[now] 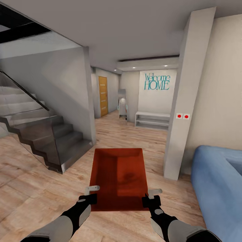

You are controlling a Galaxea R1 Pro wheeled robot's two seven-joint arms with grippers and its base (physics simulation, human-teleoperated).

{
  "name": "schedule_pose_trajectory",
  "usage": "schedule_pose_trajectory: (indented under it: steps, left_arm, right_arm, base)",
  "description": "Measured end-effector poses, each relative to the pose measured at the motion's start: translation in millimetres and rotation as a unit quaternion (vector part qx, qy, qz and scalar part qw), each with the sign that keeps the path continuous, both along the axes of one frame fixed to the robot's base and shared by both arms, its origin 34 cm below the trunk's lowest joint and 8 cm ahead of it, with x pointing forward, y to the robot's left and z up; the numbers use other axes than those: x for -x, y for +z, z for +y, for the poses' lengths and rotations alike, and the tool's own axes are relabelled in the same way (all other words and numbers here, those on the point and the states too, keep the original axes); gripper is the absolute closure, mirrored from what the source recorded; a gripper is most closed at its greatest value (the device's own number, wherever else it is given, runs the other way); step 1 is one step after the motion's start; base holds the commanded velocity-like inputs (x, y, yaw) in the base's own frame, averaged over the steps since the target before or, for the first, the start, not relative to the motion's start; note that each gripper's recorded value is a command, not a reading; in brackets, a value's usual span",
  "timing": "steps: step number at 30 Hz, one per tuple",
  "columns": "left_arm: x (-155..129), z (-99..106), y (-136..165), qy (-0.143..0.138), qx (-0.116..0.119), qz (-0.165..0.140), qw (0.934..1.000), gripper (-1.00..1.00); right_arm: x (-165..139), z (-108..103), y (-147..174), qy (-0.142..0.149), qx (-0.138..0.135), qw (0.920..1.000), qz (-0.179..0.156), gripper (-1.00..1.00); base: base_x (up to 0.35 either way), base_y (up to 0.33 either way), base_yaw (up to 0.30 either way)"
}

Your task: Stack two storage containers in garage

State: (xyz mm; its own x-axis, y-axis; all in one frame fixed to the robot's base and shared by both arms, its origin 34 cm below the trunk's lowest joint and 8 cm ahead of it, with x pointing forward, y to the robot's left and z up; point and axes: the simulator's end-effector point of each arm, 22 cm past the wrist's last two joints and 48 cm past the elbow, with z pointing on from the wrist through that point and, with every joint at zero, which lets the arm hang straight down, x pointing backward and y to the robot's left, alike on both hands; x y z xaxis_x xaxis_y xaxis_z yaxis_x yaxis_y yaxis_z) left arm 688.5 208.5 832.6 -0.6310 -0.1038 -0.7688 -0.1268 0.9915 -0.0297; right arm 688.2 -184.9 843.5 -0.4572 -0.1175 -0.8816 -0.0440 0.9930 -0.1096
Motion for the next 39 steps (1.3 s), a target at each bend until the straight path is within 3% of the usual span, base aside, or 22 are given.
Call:
schedule_pose_trajectory:
  steps: [39]
  left_arm:
    - [1.1, 0.2, -1.4, 0.001, 0.001, 0.002, 1.0000, 1.00]
  right_arm:
    - [0.4, 0.2, -0.8, 0.001, 0.001, 1.0000, 0.002, 1.00]
  base:
    - [0.321, 0.000, 0.000]
